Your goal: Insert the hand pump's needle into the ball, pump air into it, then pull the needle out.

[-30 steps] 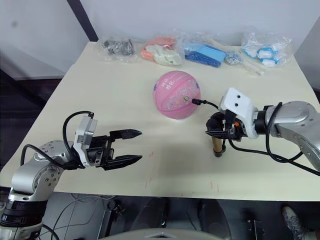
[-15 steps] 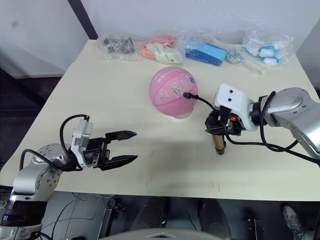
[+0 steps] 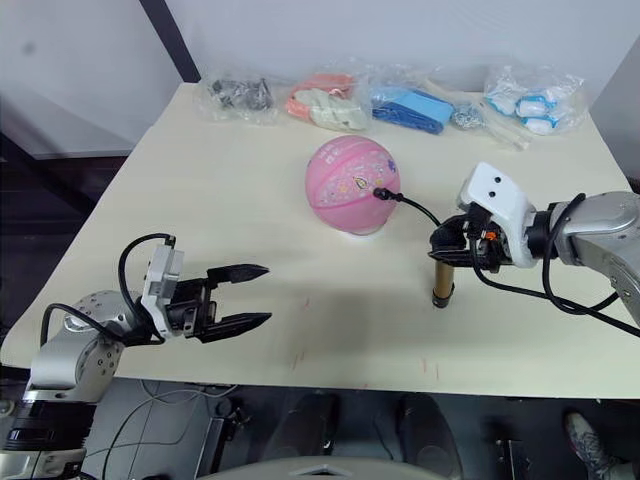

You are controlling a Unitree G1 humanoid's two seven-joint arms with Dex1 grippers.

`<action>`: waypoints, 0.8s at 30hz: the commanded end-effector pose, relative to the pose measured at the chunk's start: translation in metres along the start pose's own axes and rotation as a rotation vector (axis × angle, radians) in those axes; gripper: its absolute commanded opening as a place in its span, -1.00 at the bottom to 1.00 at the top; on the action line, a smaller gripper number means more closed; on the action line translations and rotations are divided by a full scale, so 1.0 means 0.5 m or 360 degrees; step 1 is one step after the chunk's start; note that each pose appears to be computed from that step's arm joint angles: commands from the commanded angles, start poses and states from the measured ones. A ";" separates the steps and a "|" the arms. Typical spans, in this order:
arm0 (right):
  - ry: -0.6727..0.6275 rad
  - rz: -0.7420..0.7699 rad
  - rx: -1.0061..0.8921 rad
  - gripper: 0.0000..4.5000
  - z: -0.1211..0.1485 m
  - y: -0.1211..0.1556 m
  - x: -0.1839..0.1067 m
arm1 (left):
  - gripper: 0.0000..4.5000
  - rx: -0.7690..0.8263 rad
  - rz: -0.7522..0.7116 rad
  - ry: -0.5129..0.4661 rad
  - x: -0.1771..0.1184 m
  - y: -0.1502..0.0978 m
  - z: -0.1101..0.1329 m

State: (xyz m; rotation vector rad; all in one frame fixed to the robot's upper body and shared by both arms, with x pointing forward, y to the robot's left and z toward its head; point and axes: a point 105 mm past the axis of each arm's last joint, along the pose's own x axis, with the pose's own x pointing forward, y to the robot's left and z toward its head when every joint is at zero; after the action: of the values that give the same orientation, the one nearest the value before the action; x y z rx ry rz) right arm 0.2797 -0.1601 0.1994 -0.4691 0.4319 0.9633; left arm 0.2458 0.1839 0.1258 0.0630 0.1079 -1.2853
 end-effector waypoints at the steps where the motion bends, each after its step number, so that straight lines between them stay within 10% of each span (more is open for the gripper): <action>1: 0.0049 -0.0043 0.0119 -0.08 -0.029 -0.003 -0.001 | 1.00 0.0053 -0.0023 -0.0016 0.004 -0.002 0.009; 24: 0.0260 -0.0085 -0.0192 -0.08 -0.011 -0.029 -0.044 | 1.00 0.0067 -0.0042 -0.0014 0.016 0.002 0.014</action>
State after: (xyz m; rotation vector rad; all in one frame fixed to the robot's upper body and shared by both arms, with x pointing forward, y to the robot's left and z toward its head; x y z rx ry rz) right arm 0.2790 -0.1794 0.2090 -0.6023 0.4942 0.9363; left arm 0.2485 0.1770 0.1250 0.0661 0.1051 -1.3106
